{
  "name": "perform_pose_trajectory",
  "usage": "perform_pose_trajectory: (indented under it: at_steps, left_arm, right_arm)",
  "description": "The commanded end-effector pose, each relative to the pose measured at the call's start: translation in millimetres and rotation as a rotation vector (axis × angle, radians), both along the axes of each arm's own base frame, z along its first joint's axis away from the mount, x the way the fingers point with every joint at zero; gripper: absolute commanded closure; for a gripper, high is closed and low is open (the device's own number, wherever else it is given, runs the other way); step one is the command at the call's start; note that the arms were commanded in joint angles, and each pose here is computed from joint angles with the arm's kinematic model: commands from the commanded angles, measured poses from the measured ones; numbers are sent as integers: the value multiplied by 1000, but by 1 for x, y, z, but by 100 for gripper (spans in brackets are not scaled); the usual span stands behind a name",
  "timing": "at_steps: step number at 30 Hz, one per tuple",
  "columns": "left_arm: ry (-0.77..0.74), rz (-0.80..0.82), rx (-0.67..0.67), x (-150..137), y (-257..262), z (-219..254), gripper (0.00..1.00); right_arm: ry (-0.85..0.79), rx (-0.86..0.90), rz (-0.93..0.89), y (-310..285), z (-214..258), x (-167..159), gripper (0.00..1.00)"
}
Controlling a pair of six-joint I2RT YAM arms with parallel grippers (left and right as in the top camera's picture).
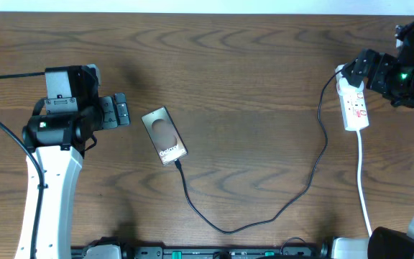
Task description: Plug charger to phone and switch on socket
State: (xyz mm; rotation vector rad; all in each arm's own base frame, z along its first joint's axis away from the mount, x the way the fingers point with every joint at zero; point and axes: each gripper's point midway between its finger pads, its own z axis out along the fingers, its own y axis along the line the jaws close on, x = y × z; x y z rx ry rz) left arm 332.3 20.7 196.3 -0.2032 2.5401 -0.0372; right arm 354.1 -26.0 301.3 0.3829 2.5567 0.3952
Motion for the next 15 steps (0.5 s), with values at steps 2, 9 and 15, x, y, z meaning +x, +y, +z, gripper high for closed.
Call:
perform_pose_trajectory:
  at_steps: [2, 9, 15]
  left_arm:
    - [-26, -2, 16, 3, 1, 12, 1]
    - [-43, -2, 17, -13, 0, 19, 0]
    - [-397, 0, 43, -30, -1, 66, 0]
  right_arm:
    - [10, 5, 3, 2, -3, -1, 1]
    - [10, 5, 3, 2, -3, -1, 1]
    - [10, 5, 3, 2, -3, -1, 1]
